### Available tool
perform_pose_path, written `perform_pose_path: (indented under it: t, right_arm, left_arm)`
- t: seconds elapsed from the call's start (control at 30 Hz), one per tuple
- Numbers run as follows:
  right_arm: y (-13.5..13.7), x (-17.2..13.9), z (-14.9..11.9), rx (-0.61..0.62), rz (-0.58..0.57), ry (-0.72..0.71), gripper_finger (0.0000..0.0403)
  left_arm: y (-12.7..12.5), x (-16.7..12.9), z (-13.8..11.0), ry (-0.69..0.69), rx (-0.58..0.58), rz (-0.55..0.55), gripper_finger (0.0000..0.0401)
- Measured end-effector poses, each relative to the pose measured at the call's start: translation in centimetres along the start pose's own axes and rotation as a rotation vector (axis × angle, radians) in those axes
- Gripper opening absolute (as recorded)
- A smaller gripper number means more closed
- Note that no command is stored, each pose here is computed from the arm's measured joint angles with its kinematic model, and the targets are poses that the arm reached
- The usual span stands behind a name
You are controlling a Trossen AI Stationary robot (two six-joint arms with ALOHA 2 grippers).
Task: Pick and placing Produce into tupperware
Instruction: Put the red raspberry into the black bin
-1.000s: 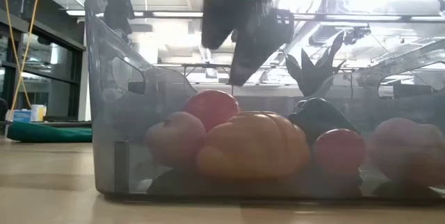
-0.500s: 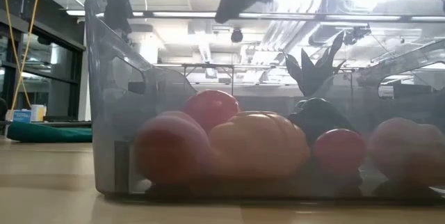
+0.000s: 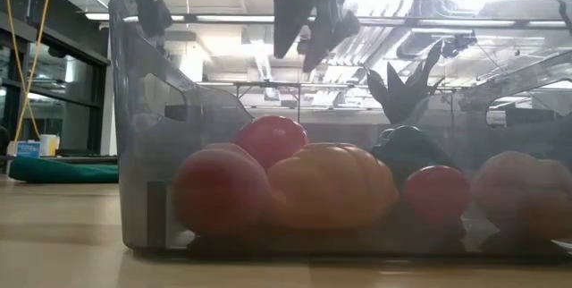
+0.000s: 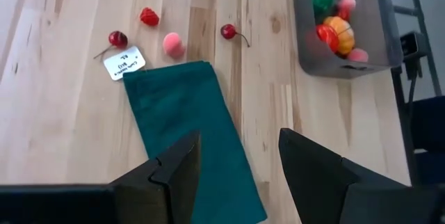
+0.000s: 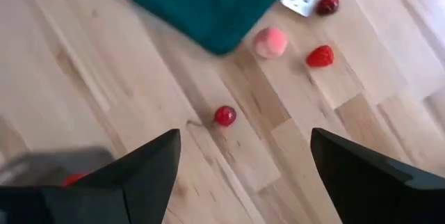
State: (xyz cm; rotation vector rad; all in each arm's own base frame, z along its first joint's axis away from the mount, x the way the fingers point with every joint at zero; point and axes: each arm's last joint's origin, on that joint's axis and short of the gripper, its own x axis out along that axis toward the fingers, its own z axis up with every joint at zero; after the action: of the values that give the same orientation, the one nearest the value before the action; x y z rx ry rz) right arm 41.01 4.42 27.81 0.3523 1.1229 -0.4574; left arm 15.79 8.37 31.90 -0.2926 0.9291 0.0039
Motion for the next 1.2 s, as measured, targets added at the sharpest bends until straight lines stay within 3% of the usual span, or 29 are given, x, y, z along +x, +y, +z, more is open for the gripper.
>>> perform_pose_path:
  t: [0.3, 0.53, 0.83, 1.2]
  right_arm:
    - [-4.5, 1.1, 3.6, 0.330, 0.059, -0.016, 0.0311]
    - [-6.3, 3.0, 4.8, 0.478, 0.077, 0.028, 0.0311]
    - [-7.7, 6.6, 5.2, 0.567, 0.044, 0.119, 0.0311]
    - [-10.6, 8.4, 6.0, 0.652, -0.046, 0.116, 0.0308]
  left_arm:
    - [0.0, 0.0, 0.0, 0.000, 0.028, 0.001, 0.0182]
    - [0.0, 0.0, 0.0, -0.003, 0.007, 0.002, 0.0182]
    - [0.2, 0.0, 0.0, 0.003, -0.032, 0.052, 0.0182]
    - [0.2, 0.0, 0.1, -0.003, -0.072, 0.065, 0.0182]
